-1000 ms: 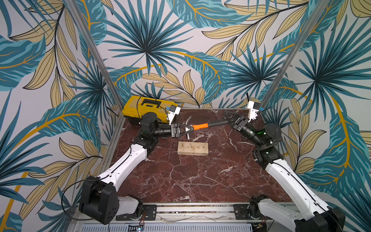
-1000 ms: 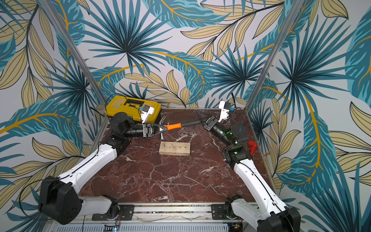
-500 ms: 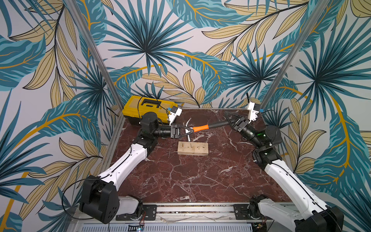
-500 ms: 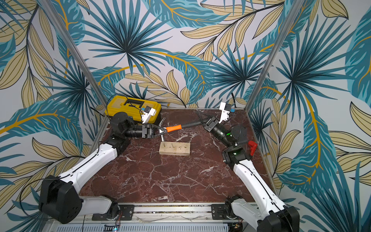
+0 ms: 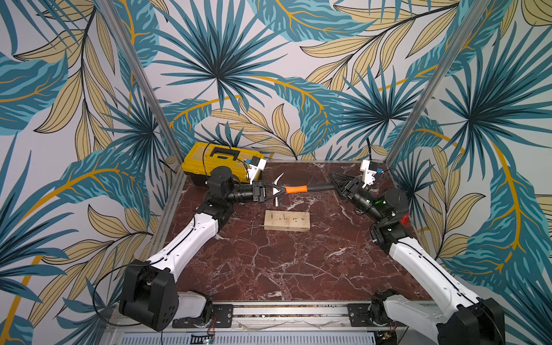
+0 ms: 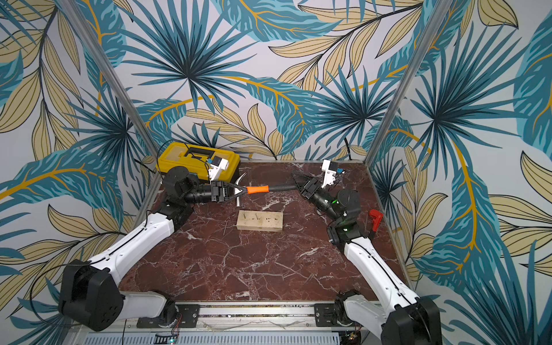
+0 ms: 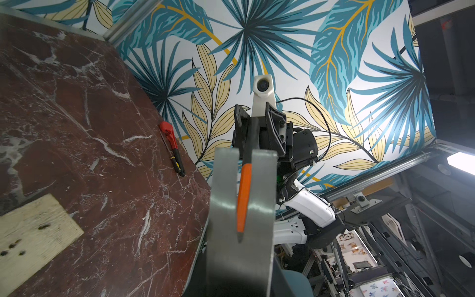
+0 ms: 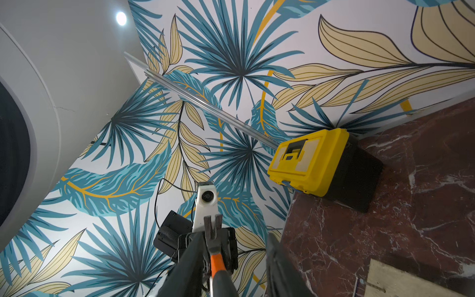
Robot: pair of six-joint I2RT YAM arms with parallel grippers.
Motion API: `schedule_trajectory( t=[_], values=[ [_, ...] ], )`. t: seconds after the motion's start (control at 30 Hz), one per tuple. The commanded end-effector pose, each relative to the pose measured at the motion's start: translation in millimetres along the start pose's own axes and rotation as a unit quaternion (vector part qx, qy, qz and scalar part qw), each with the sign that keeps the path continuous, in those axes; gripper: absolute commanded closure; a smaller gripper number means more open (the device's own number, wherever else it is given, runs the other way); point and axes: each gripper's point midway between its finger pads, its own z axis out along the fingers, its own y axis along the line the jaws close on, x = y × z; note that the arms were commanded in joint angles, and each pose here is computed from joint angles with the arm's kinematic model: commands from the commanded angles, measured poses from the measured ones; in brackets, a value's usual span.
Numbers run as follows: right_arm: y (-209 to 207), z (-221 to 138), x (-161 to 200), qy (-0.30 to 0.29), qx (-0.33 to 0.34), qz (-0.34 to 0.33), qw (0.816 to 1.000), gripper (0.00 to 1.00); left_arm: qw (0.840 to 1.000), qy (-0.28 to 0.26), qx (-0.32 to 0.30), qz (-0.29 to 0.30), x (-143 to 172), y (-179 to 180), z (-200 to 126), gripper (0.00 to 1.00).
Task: Use a claw hammer to pull out a nail
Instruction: Adjust the hammer.
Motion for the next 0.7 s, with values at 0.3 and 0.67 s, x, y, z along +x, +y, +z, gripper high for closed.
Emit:
schedule_trajectory(
  t=[0.3, 0.67],
  values=[
    [27.1, 0.3, 32.4, 0.093, -0.085, -0.001, 0.992, 0.59, 0.999, -0.04, 0.006, 0.016, -19.8, -0.8, -2.1, 1.0],
    [-1.2, -15.0, 20.1, 0.011, -0.028, -0.002, 1.0, 0.42, 0.993, -0.119, 0.006, -0.019, -39.2, 7.2, -22.3, 1.0]
  ],
)
